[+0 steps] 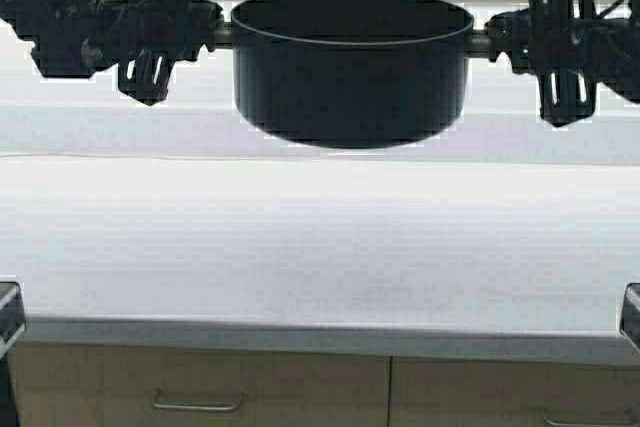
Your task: Open the cabinet, put the pot inside, then close it
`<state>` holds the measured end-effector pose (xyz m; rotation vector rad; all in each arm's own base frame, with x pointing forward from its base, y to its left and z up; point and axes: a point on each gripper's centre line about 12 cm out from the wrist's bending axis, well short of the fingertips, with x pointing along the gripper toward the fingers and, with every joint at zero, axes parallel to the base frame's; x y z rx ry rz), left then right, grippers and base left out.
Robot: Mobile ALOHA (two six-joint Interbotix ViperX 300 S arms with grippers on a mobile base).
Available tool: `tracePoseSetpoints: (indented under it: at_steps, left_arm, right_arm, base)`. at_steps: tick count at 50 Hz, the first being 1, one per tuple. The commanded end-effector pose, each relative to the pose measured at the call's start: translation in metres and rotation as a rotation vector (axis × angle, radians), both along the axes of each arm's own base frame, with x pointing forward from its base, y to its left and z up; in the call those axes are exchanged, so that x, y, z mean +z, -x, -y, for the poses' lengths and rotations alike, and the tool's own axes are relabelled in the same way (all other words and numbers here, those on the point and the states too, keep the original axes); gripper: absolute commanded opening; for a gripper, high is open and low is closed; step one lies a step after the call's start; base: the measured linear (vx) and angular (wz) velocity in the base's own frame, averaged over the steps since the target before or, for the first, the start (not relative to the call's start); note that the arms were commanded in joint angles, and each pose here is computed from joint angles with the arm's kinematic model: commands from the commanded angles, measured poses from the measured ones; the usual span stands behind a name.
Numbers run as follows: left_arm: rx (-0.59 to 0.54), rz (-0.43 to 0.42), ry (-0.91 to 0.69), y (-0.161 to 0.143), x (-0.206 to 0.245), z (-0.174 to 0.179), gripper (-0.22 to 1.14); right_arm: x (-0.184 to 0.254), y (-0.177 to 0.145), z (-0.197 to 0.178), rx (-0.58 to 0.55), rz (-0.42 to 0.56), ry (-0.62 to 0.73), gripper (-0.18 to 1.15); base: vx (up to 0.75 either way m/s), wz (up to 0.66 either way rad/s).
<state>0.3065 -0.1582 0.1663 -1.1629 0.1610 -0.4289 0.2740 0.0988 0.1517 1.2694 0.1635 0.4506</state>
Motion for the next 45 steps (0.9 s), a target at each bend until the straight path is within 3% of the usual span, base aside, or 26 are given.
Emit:
tracePoseSetpoints:
  at_steps: [1,19,25,45]
  left_arm:
    - [-0.051,0.048,0.017,0.003,0.039,0.017,0.04]
    - [-0.052,0.067,0.028,-0.002,0.114,0.02,0.04]
    - [-0.058,0.034,-0.006,-0.005,0.123,0.023,0.04]
    - [-0.063,0.03,-0.007,-0.006,0.14,0.024,0.04]
  right_arm:
    - [0.049,0.0,-0.02,0.06,0.069,0.02,0.08]
    - [0.12,0.004,-0.013,0.009,0.085,0.048,0.08]
    - [0.138,0.002,-0.012,-0.001,0.075,0.048,0.08]
    - [0.148,0.001,-0.01,-0.022,0.061,0.041,0.08]
  base:
    - [-0.01,0.0]
    - [0.0,0.0]
    - [0.0,0.0]
    - [0.01,0.0]
